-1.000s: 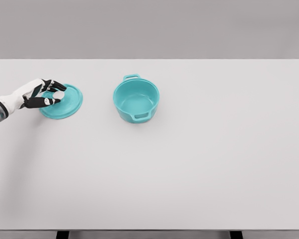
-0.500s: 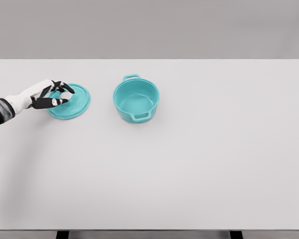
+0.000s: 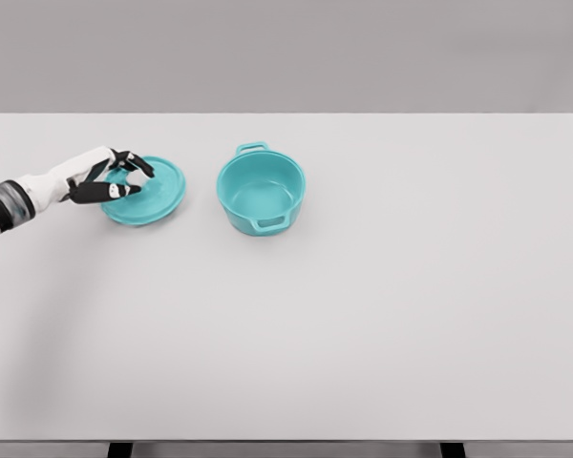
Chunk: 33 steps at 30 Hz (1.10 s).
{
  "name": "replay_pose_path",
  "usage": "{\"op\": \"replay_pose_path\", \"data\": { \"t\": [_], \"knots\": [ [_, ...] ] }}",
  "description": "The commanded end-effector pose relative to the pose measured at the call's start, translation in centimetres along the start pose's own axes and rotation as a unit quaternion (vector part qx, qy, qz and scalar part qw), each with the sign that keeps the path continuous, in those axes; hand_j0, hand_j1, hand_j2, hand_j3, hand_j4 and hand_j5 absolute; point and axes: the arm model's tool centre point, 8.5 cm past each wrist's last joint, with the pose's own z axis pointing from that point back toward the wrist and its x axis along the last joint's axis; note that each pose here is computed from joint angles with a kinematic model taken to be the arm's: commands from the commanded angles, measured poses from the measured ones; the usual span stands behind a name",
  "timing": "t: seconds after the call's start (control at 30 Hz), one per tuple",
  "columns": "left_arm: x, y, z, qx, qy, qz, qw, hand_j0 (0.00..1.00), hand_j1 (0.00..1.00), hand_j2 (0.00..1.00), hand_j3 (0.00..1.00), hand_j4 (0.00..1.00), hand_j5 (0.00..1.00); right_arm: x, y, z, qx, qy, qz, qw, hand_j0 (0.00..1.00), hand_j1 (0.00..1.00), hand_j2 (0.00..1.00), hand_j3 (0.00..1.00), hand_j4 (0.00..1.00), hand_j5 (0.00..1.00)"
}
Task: Cover the pot with left arm
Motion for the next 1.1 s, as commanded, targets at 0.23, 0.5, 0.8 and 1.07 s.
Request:
{"op": "replay_pose_path", "data": {
  "t": [0.23, 0.5, 0.8, 1.07],
  "knots": [
    [3.0, -0.3, -0.6, -0.012, -0.038, -0.017, 0.9990, 0.50, 0.50, 0.50, 0.50, 0.50, 0.50, 0.0, 0.0, 0.0, 0.000, -0.001, 0.000, 1.0000, 1.00, 1.00, 1.00, 1.00, 1.00, 1.00],
    [4.7, 0.8, -0.4, -0.009, -0.054, -0.033, 0.9980, 0.50, 0.50, 0.50, 0.50, 0.50, 0.50, 0.0, 0.0, 0.0, 0.000, -0.001, 0.000, 1.0000, 1.00, 1.00, 1.00, 1.00, 1.00, 1.00],
    [7.2, 1.2, 0.2, -0.012, -0.085, -0.053, 0.9949, 0.50, 0.50, 0.50, 0.50, 0.50, 0.50, 0.0, 0.0, 0.0, 0.000, 0.000, 0.000, 1.0000, 1.00, 1.00, 1.00, 1.00, 1.00, 1.00],
    [8.9, 1.7, 0.1, -0.001, -0.111, -0.063, 0.9918, 0.50, 0.50, 0.50, 0.50, 0.50, 0.50, 0.0, 0.0, 0.0, 0.000, 0.000, 0.001, 1.0000, 1.00, 1.00, 1.00, 1.00, 1.00, 1.00]
  ]
}}
